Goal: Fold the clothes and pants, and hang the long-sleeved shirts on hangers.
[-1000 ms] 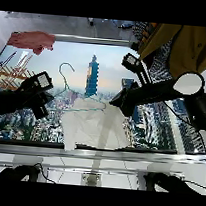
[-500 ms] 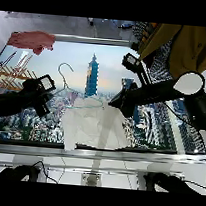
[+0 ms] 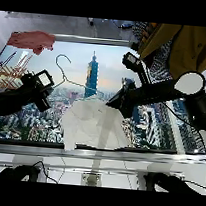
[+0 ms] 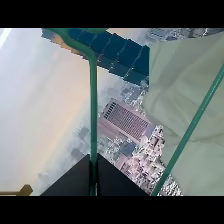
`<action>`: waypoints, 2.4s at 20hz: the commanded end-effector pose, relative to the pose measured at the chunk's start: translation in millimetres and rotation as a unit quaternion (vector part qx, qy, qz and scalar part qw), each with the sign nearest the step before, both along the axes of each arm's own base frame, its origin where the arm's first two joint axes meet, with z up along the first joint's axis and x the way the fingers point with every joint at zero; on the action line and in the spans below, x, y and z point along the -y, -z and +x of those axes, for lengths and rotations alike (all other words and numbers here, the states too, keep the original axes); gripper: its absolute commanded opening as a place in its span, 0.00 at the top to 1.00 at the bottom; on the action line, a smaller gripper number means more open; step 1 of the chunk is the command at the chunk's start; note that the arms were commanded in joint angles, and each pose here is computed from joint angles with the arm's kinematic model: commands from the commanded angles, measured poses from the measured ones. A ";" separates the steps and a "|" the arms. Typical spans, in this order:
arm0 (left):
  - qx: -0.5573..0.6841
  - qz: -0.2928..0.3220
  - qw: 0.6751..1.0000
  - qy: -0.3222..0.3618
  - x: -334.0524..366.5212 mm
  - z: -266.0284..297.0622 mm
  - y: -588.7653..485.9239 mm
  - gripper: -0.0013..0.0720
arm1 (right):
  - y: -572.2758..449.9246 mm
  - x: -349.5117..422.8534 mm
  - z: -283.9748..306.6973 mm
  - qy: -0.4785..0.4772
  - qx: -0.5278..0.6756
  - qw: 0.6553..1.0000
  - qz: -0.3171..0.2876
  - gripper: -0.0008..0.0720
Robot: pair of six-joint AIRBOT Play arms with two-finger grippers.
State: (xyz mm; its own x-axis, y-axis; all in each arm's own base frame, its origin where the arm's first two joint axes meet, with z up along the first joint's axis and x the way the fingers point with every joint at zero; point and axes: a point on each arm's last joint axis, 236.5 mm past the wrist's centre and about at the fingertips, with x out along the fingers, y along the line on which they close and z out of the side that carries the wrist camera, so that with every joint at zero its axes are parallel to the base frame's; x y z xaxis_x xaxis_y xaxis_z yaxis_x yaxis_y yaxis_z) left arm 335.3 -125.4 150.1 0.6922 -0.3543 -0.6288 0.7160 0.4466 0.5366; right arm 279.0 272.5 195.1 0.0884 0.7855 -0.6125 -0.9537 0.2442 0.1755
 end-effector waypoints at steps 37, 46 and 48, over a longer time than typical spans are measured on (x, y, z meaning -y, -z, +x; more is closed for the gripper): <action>-0.142 -0.017 0.989 -0.031 -14.5 -85.3 62.1 0.95 | 228.6 1.0 92.2 -0.099 0.054 0.981 -0.161 0.40; -0.143 -0.017 0.989 -0.031 -14.5 -85.3 62.2 0.95 | 241.0 -40.0 89.7 -0.109 0.064 0.984 -0.125 0.95; -0.140 -0.017 0.989 -0.032 -14.7 -84.4 61.6 0.95 | 229.6 -56.8 88.2 -0.106 0.068 0.986 -0.111 0.95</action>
